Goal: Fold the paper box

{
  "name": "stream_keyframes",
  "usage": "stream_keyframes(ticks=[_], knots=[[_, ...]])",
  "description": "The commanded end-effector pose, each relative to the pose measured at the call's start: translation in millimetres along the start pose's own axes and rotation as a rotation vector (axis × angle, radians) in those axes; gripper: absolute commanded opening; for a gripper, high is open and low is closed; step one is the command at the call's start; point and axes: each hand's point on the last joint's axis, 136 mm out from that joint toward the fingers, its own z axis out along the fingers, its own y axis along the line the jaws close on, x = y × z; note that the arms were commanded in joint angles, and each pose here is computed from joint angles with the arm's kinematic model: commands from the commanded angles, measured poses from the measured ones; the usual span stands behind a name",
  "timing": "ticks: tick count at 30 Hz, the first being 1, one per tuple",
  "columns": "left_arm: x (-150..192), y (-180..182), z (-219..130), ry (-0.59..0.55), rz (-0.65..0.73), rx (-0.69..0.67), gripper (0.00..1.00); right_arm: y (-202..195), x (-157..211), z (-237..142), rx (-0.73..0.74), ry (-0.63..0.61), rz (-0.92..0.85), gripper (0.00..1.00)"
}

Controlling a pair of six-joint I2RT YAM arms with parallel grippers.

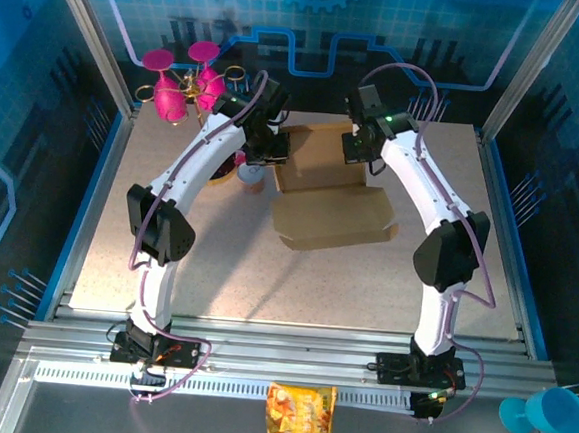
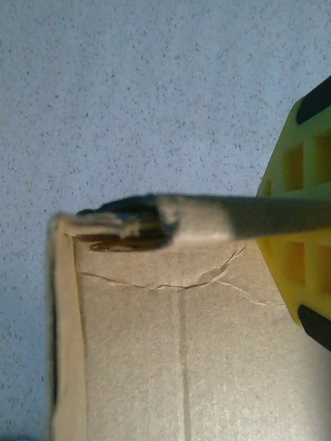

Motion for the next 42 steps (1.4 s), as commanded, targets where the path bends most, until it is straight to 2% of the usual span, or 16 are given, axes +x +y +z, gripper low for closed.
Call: stream_keyframes(ticks=[1, 8, 12, 18, 23, 27, 34, 38, 39, 42], knots=[[3.2, 5.1, -4.5, 0.023, 0.014, -0.019, 0.0, -26.5, 7.5, -2.0, 0.19, 0.032, -0.001, 0.04], [0.8, 7.8, -4.1, 0.014, 0.015, -0.037, 0.0, -40.6, 13.5, -4.1, 0.296, 0.056, -0.02, 0.0], [-0.3, 5.1, -3.6, 0.015, 0.012, -0.025, 0.0, -23.9, 4.8, -10.6, 0.176, 0.005, -0.016, 0.01], [-0.7, 4.9, -3.8, 0.019, 0.006, -0.015, 0.0, 4.2, -15.3, -43.2, -0.066, -0.084, -0.003, 0.37], [-1.8, 3.1, -3.2, 0.019, 0.001, -0.002, 0.0, 4.1, -16.5, -52.7, -0.154, -0.104, 0.046, 0.52], [-2.0, 2.7, -3.3, 0.019, 0.001, 0.002, 0.0, -0.2, -9.0, -43.1, -0.155, -0.091, 0.06, 0.56], [-2.9, 2.4, -3.1, 0.022, 0.002, 0.006, 0.0, 3.0, -5.5, -15.8, -0.106, -0.038, 0.041, 0.53], [-3.0, 2.1, -3.7, 0.024, 0.004, 0.003, 0.0, -2.8, -5.1, -2.3, -0.025, -0.005, 0.028, 0.42], [-3.2, 1.9, -4.3, 0.023, 0.004, 0.004, 0.0, -3.4, -5.4, -1.5, -0.013, -0.005, 0.023, 0.37], [-3.3, 2.6, -4.2, 0.024, 0.002, 0.003, 0.0, -7.4, -2.8, 1.4, 0.037, -0.006, 0.01, 0.09]])
